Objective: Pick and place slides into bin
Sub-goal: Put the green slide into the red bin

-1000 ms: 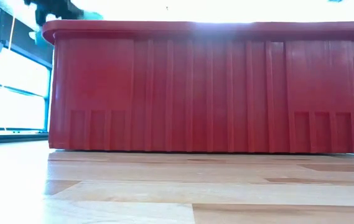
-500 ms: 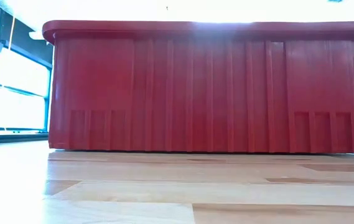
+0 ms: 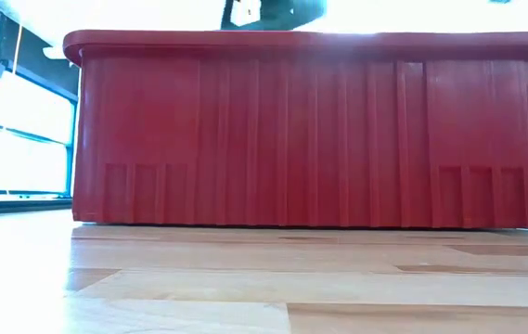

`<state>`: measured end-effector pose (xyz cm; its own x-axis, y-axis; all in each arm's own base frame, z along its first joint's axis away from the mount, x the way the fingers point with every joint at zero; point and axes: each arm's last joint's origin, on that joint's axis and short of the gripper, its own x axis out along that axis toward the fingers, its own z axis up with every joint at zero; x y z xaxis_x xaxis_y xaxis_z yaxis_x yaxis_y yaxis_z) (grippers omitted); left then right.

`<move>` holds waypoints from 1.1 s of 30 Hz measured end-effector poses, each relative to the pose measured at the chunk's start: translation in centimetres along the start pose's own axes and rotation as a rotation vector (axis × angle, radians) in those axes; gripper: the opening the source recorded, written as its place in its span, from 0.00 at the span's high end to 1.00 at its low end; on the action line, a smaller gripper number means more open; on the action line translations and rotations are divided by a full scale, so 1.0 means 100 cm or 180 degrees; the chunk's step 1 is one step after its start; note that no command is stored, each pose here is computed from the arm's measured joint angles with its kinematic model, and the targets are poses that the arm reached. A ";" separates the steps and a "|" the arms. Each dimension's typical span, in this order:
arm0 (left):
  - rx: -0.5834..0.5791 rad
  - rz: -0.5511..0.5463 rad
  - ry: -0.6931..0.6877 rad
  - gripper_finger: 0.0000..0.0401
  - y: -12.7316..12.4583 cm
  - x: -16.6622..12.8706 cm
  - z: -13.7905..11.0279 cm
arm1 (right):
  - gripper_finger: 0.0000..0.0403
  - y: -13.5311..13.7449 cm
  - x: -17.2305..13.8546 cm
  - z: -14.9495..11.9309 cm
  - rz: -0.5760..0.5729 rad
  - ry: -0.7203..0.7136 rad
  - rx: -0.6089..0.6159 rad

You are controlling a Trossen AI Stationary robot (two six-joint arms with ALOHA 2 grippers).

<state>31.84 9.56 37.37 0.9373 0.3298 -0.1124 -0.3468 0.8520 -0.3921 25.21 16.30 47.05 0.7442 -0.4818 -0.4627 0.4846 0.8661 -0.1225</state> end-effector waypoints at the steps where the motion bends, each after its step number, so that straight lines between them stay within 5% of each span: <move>1: -0.0017 -0.0032 0.0094 1.00 -0.003 0.015 -0.010 | 0.67 0.000 0.000 0.000 0.0017 0.0017 0.0000; 7: -0.0115 -0.0352 0.0691 1.00 -0.006 0.084 -0.053 | 0.67 0.001 0.000 -0.001 0.0132 0.0130 0.0016; 13: -0.0213 -0.0441 0.0973 1.00 -0.006 0.123 -0.083 | 0.67 0.003 -0.001 -0.003 0.0251 0.0250 0.0177; 17: -0.0310 -0.0403 0.1383 1.00 -0.002 0.132 -0.106 | 0.67 0.003 -0.001 -0.003 0.0302 0.0300 0.0200; 23: -0.0401 0.0102 0.1996 1.00 0.011 0.127 -0.129 | 0.67 0.004 -0.001 -0.003 0.0355 0.0349 0.0202; 33: 0.0012 0.0071 0.2051 0.81 0.013 0.126 -0.131 | 0.67 0.004 -0.001 -0.003 0.0354 0.0348 0.0063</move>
<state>43.64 9.47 23.49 0.7619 0.0382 -0.6466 -0.3653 0.8497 -0.3803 25.15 16.70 46.75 0.7397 -0.3648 -0.5655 0.4117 0.9100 -0.0485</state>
